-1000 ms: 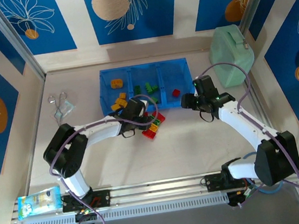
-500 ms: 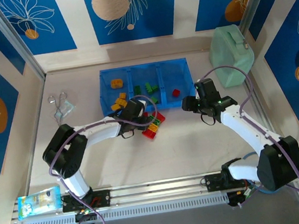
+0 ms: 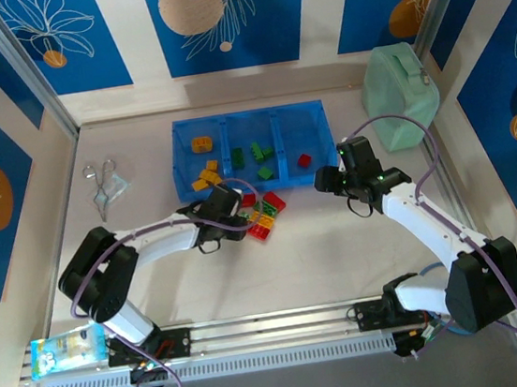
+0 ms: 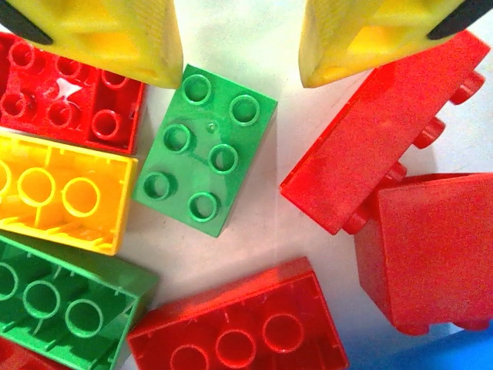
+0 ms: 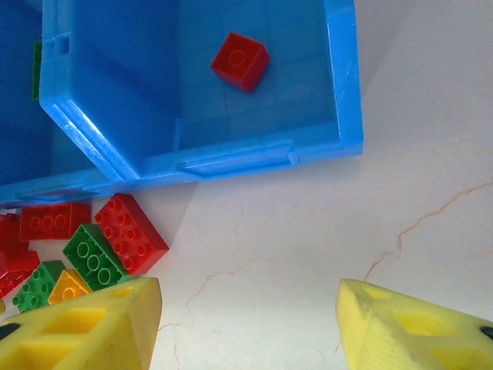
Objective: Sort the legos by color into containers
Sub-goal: Turn over the lego at the center of the table, then pick up the lego from the center of the table.
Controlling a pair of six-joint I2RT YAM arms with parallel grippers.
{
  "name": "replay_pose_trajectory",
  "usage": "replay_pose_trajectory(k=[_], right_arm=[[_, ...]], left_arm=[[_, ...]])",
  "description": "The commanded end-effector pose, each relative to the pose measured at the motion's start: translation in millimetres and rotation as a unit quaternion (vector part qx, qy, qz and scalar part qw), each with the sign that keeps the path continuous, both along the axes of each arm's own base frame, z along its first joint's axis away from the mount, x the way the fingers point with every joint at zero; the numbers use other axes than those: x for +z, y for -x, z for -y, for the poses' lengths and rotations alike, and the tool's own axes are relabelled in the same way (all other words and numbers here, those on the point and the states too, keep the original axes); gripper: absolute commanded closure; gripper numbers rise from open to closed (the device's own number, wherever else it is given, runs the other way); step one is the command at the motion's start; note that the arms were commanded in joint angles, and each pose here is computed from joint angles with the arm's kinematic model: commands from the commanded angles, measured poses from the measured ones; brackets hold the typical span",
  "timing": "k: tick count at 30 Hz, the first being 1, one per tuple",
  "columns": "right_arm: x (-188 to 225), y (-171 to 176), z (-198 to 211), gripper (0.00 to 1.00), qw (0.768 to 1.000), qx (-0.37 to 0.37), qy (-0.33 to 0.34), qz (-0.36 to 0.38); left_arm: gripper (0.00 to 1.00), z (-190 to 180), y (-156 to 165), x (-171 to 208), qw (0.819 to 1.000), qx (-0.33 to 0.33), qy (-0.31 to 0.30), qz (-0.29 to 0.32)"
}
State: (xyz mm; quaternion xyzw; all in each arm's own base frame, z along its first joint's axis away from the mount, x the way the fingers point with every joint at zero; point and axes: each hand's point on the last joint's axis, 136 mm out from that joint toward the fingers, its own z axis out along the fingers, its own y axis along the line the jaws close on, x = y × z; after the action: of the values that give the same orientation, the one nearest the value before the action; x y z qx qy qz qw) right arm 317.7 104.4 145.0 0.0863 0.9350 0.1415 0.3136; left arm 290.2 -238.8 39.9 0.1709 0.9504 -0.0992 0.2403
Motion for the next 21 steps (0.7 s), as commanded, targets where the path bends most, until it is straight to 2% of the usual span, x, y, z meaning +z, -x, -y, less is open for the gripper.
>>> replay_pose_trajectory(k=[1, 11, 21], right_arm=[[5.7, -0.3, -7.2, 0.38, 1.000, 0.005, -0.016, 0.004], [2.4, 2.6, -5.0, 0.39, 1.000, 0.003, -0.008, 0.001], [-3.5, 5.1, -1.2, 0.39, 1.000, -0.002, -0.007, -0.005]], left_arm=[[0.55, -2.5, -1.4, 6.5, 1.000, 0.000, -0.002, 0.003], [0.51, 17.4, -18.8, 8.8, 1.000, -0.024, -0.003, 0.004], [0.51, 14.2, -12.7, -10.5, 0.999, -0.027, -0.015, -0.017]])
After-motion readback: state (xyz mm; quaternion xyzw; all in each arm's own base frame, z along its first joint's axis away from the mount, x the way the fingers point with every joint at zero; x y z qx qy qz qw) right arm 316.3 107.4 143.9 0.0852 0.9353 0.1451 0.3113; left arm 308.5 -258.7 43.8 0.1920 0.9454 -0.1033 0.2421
